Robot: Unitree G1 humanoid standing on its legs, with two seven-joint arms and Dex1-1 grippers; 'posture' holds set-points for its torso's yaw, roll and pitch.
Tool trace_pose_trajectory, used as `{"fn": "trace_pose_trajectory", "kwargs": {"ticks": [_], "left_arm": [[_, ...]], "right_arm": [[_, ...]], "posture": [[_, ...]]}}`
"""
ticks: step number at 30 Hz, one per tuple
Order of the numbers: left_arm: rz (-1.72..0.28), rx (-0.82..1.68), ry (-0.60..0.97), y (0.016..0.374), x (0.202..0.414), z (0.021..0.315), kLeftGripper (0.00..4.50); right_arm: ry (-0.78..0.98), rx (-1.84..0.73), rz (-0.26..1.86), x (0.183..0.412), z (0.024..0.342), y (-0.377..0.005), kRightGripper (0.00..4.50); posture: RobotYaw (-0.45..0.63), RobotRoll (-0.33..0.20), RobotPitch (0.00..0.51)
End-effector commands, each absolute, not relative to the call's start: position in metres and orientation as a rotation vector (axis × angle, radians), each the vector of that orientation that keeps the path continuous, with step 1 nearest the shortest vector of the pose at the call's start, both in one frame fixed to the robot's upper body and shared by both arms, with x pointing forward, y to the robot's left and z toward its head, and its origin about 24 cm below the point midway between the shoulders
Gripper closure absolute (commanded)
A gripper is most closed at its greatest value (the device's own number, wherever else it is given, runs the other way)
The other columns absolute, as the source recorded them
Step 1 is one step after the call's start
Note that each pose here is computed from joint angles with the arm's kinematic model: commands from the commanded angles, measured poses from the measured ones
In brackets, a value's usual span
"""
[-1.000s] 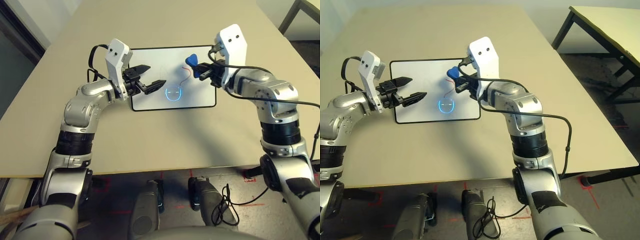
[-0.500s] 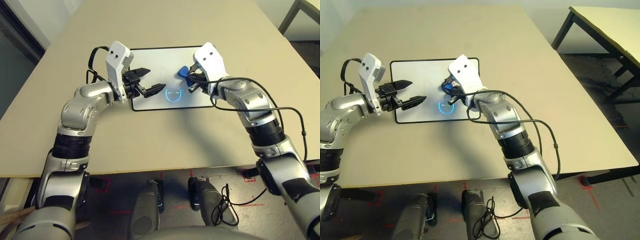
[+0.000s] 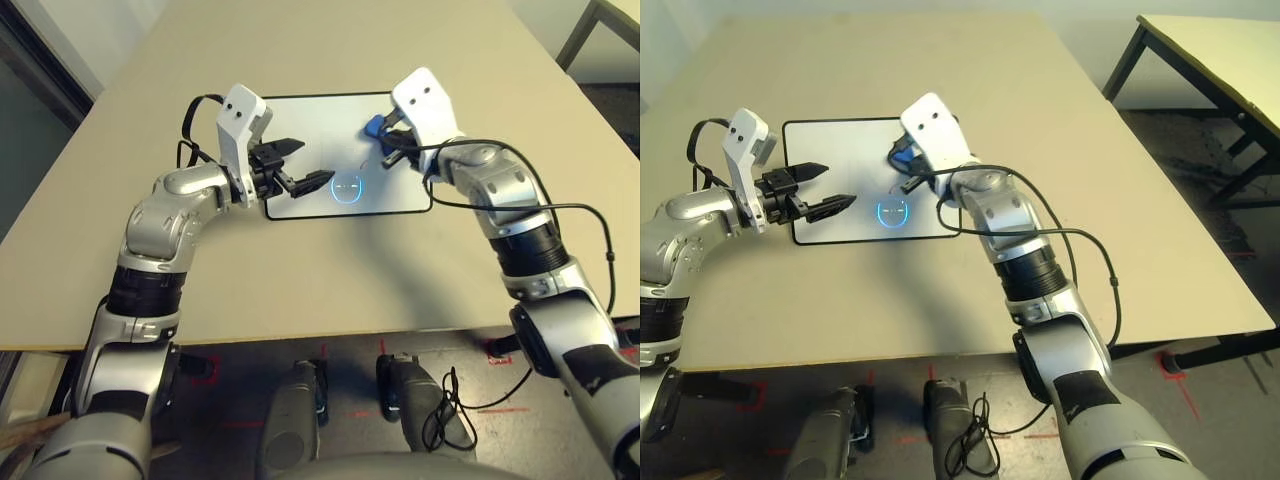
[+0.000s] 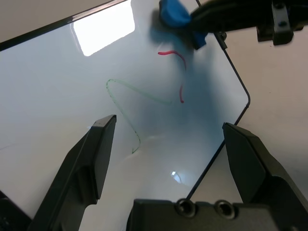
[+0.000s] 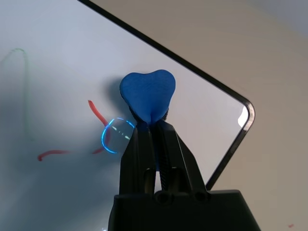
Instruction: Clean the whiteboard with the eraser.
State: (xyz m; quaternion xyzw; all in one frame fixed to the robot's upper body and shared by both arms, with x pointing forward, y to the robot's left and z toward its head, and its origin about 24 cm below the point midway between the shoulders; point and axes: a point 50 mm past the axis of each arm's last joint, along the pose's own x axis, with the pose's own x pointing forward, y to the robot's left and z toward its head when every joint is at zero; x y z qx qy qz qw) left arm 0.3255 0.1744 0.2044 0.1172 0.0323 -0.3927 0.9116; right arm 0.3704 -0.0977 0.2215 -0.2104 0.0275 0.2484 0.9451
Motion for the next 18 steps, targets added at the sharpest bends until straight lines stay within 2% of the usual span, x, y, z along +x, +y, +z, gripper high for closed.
{"fn": "trace_pose_trajectory", "kwargs": {"ticks": [1,7,11,14,18], "left_arm": [[-0.822,0.25,0.073,0.172,0.324,0.204,0.0],[-0.823,0.248,0.074,0.171,0.324,0.203,0.0],[-0.823,0.246,0.074,0.171,0.323,0.203,0.0],[-0.824,0.244,0.075,0.171,0.323,0.203,0.0],[-0.824,0.242,0.076,0.171,0.323,0.202,0.0]], "right_arm": [[0.117,-0.413,0.574,0.362,0.2,-0.085,4.5],[0.195,-0.383,0.688,0.339,0.171,-0.06,4.5],[0.23,-0.381,0.718,0.332,0.16,-0.053,4.5],[0.223,-0.388,0.674,0.341,0.162,-0.062,4.5],[0.165,-0.398,0.579,0.358,0.181,-0.08,4.5]], "posture": [[-0.03,0.0,0.188],[-0.03,0.0,0.195],[-0.03,0.0,0.198],[-0.03,0.0,0.199],[-0.03,0.0,0.202]]}}
